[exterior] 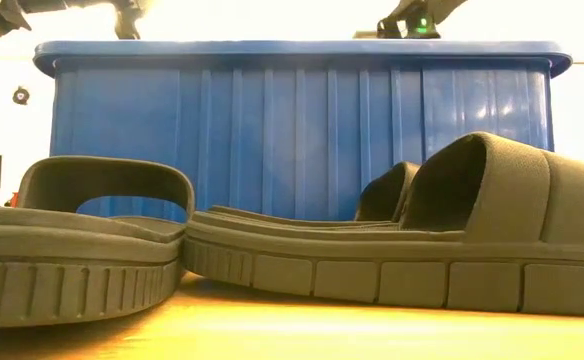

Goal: Pick and place slides into bin
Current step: Put the black slide into the blue container

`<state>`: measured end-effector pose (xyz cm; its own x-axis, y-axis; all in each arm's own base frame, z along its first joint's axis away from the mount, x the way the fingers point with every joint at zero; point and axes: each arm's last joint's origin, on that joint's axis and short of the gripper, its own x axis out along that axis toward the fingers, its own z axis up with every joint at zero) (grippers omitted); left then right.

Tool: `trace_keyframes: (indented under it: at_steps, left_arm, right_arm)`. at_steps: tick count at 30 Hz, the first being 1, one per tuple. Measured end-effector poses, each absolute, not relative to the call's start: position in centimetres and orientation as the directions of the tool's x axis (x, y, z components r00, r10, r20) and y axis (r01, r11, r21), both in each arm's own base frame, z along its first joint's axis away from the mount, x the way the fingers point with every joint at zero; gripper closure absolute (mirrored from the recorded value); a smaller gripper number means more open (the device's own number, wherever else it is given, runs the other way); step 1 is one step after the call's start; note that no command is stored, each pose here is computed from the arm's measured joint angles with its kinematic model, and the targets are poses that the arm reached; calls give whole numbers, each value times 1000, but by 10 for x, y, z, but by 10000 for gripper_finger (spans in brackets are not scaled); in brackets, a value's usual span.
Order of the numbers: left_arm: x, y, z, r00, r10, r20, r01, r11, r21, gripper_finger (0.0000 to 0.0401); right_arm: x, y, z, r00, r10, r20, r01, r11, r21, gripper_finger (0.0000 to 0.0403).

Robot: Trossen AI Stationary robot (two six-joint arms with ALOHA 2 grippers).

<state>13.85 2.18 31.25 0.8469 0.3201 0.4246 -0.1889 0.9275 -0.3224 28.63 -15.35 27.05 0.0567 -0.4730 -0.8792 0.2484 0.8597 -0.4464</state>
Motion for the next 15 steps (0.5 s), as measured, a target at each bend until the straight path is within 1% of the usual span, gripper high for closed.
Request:
trace_keyframes:
  at_steps: [4,8,12,15]
  left_arm:
    - [139,21,313,854,297,427,-168,935,-312,216]
    - [139,20,312,863,267,428,-144,943,-299,216]
    - [140,20,312,872,237,427,-118,951,-286,216]
    - [144,19,310,886,205,416,-91,956,-277,216]
  right_arm:
    - [292,-154,306,144,-513,-846,357,824,-439,252]
    - [290,-143,355,281,-562,-778,467,789,-400,262]
    - [276,-120,406,432,-592,-680,570,764,-303,271]
    - [261,-95,437,538,-588,-604,602,770,-214,277]
